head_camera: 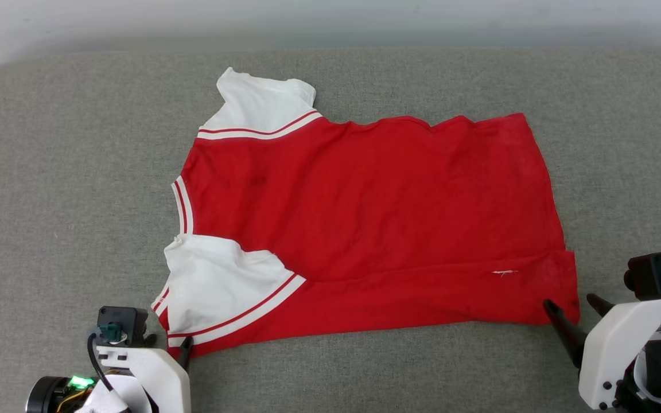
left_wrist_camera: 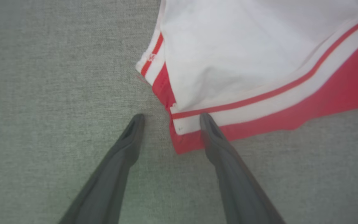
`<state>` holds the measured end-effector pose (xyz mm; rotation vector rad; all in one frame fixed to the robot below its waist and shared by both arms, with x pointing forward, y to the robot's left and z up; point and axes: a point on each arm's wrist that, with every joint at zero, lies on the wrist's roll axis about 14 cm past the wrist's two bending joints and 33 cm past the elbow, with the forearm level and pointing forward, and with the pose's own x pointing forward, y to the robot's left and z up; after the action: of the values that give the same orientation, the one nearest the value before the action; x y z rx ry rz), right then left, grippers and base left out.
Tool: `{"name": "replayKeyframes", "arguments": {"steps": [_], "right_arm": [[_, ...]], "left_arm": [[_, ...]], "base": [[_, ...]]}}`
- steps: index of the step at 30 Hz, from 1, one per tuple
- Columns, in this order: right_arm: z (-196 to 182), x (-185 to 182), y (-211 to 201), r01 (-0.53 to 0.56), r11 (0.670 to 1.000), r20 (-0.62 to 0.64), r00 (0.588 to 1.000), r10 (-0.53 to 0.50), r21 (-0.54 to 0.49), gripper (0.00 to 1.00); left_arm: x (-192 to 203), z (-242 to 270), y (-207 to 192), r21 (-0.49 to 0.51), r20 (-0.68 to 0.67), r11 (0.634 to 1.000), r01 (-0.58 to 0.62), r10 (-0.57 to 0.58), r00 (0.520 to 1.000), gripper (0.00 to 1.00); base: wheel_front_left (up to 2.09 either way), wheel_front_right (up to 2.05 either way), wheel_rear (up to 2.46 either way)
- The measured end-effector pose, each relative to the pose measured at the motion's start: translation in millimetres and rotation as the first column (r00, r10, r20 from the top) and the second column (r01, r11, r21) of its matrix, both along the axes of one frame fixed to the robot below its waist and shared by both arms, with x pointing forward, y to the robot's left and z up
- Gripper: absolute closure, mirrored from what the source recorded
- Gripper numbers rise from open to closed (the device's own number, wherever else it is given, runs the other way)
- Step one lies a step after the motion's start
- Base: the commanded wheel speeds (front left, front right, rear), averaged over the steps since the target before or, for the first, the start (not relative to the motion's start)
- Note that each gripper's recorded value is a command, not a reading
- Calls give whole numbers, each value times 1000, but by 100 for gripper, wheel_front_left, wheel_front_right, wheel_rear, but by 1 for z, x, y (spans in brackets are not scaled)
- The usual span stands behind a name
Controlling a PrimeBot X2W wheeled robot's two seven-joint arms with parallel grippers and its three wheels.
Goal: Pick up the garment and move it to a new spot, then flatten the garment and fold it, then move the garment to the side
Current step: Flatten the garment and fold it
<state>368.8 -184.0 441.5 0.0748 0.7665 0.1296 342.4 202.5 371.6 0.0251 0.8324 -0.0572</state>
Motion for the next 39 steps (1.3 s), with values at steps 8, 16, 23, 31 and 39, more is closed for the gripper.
{"name": "replayKeyframes", "arguments": {"steps": [8,16,23,31,39], "right_arm": [[0,0,-4,6,1000,11,1000,-6,-20,0],[2,1,-16,6,996,24,1000,-4,-91,0],[-22,5,-18,-3,994,-50,999,-3,-112,0],[-56,9,-17,-15,993,-145,989,-2,-115,0],[-76,8,-5,-24,998,-207,978,11,-61,100]], "left_arm": [[-7,-6,-10,-76,-43,997,2,-5,999,100],[-2,22,-7,-94,68,995,-16,22,997,100],[8,49,-7,-104,153,995,-2,18,988,100],[13,55,-9,-99,165,995,5,11,986,100],[11,45,-9,-91,126,996,7,4,992,100]], "base": [[0,0,0],[0,0,0],[0,0,0],[0,0,0],[0,0,0]]}}
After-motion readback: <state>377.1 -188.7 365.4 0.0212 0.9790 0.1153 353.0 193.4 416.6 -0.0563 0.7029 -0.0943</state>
